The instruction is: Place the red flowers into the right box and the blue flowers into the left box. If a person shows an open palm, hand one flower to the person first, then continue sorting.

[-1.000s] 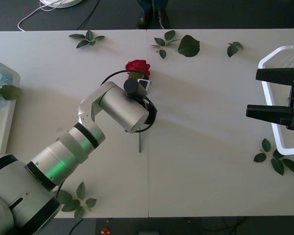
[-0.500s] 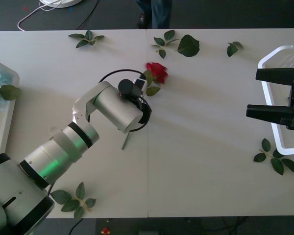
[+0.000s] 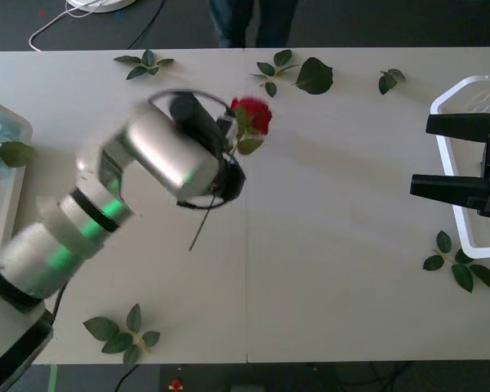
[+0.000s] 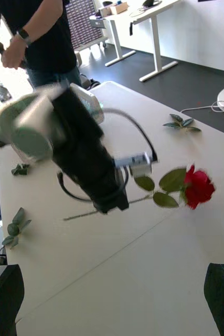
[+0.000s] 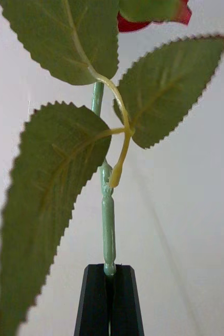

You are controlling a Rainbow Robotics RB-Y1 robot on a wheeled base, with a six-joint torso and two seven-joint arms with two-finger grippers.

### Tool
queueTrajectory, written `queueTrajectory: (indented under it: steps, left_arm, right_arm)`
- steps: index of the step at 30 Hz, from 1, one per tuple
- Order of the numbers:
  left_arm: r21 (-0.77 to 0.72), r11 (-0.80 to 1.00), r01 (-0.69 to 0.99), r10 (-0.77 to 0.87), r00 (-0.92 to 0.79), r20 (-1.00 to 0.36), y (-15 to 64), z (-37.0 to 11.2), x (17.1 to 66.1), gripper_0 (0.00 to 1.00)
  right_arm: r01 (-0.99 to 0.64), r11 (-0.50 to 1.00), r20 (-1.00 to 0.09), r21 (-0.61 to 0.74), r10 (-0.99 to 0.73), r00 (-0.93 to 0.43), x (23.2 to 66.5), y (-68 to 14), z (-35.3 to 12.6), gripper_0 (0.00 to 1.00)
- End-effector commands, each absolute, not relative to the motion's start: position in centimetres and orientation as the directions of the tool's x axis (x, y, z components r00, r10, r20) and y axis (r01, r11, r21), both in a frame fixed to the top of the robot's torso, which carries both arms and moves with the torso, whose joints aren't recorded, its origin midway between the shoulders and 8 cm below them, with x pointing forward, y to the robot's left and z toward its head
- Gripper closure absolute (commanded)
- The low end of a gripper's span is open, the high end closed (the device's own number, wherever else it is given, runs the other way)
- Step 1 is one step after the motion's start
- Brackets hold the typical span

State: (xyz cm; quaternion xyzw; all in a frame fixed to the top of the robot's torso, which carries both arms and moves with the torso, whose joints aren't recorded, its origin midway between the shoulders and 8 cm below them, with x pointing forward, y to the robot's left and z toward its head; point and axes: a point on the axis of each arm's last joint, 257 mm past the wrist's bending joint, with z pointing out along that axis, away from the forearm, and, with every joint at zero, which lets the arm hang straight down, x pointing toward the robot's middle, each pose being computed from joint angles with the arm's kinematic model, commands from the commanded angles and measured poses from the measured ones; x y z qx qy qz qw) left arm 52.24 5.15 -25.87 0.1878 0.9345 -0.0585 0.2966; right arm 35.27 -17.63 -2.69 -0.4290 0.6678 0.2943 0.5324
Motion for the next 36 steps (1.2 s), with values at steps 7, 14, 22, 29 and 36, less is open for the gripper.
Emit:
queueTrajectory:
  steps: [7, 14, 22, 29, 36]
  left_arm:
    - [-0.068, 0.859, 0.507, 0.316, -0.631, -0.708, 5.8, -12.7, 49.7, 1.0]
    - [-0.114, 0.82, 0.561, 0.302, -0.593, -0.747, 5.1, -9.6, 48.4, 1.0]
    - [-0.097, 0.816, 0.569, 0.308, -0.571, -0.761, 5.3, -9.2, 48.7, 1.0]
    - [-0.067, 0.757, 0.65, 0.383, -0.525, -0.76, 5.4, -10.9, 46.9, 1.0]
    - [-0.077, 0.647, 0.758, 0.406, -0.428, -0.807, 5.0, -11.5, 42.4, 1.0]
  right_arm:
    - [-0.892, 0.44, -0.955, -0.104, -0.294, -0.034, 34.6, -17.3, -1.9, 0.0]
    - [-0.894, 0.437, -0.956, -0.102, -0.29, -0.033, 34.4, -17.2, -1.9, 0.0]
    - [-0.894, 0.436, -0.957, -0.103, -0.288, -0.029, 34.4, -17.1, -1.8, 0.0]
    - [-0.894, 0.436, -0.957, -0.104, -0.289, -0.03, 34.4, -17.1, -1.8, 0.0]
    - [-0.894, 0.436, -0.957, -0.103, -0.289, -0.031, 34.4, -17.1, -1.8, 0.0]
